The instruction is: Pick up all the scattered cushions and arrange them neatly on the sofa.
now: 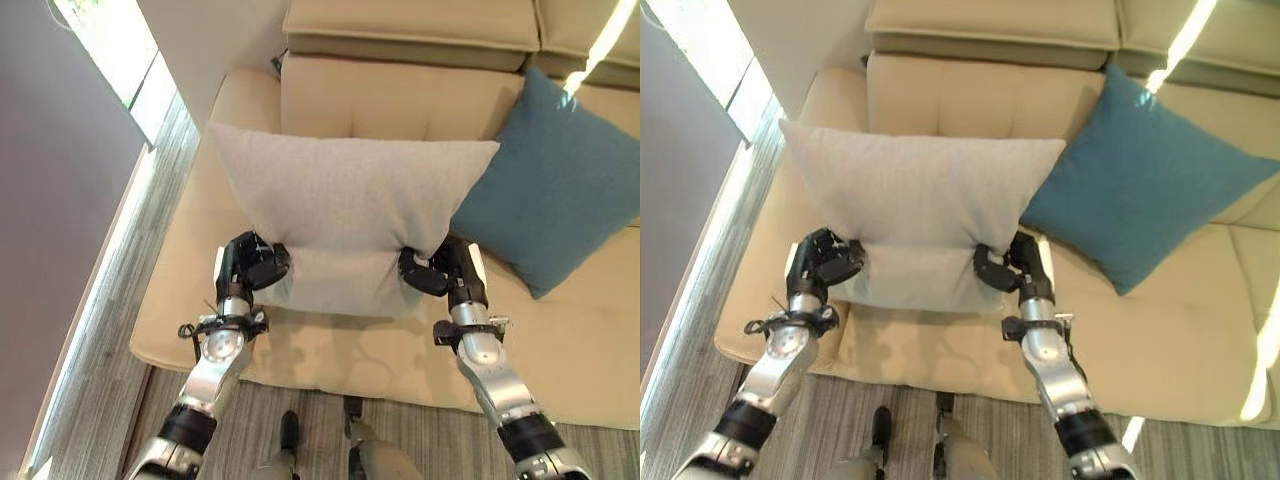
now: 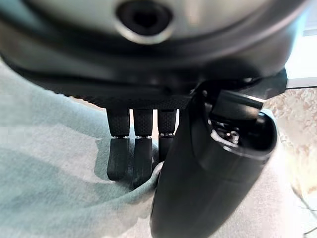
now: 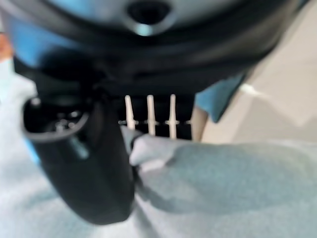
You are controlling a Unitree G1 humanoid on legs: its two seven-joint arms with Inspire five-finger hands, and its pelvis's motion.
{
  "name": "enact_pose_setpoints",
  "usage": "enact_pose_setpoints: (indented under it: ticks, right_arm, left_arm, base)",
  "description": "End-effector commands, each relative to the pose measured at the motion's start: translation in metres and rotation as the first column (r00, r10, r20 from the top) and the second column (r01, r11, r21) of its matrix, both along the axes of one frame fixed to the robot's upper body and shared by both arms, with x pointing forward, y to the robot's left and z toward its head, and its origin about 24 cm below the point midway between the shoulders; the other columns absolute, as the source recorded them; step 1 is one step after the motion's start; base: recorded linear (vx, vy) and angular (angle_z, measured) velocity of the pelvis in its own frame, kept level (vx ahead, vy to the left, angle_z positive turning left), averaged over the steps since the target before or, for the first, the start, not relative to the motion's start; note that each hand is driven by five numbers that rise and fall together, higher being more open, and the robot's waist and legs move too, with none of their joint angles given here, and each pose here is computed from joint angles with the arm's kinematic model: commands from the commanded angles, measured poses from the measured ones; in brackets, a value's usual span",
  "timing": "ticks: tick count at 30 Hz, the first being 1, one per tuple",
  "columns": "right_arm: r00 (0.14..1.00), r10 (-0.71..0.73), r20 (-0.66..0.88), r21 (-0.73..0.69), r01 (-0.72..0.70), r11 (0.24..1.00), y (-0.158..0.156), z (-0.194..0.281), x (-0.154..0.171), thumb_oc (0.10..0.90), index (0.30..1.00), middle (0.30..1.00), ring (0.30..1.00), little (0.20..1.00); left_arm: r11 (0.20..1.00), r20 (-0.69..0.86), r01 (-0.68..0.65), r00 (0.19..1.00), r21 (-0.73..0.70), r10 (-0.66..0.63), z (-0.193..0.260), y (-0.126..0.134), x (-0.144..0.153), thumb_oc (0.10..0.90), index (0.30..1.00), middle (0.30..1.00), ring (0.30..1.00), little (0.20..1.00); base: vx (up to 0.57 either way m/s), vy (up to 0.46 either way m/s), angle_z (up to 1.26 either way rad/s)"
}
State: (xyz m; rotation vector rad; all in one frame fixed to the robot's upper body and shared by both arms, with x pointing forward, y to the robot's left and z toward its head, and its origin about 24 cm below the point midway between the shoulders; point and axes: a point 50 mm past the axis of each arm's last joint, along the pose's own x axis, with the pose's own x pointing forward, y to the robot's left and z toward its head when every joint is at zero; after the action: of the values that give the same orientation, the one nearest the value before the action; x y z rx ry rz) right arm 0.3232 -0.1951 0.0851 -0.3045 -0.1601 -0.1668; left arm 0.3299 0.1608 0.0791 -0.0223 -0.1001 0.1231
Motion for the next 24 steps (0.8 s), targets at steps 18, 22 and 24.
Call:
enact_pose_setpoints:
  ticks: [18, 22, 24]
  right_arm:
    - [0.804, 0.019, 0.594, -0.113, 0.06, 0.992, 0.037, 0.189, 0.051, 0.4, 0.3, 0.3, 0.3, 0.3]
    - [0.771, 0.004, 0.636, -0.128, 0.1, 0.987, 0.038, 0.204, 0.05, 0.4, 0.3, 0.3, 0.3, 0.3]
    - [0.766, -0.003, 0.642, -0.128, 0.111, 0.986, 0.038, 0.206, 0.05, 0.4, 0.3, 0.3, 0.3, 0.3]
  left_arm:
    - [0.955, 0.608, -0.016, 0.775, 0.295, -0.174, 0.193, -0.069, 0.047, 0.4, 0.3, 0.3, 0.3, 0.3]
    - [0.963, 0.632, -0.02, 0.758, 0.268, -0.161, 0.201, -0.073, 0.045, 0.4, 0.3, 0.3, 0.3, 0.3]
    - [0.962, 0.635, -0.026, 0.756, 0.272, -0.159, 0.203, -0.074, 0.046, 0.4, 0.3, 0.3, 0.3, 0.3]
  base:
    - [0.0, -0.007, -0.01]
    - [0.02, -0.016, 0.01]
    - [0.0, 0.0, 0.0]
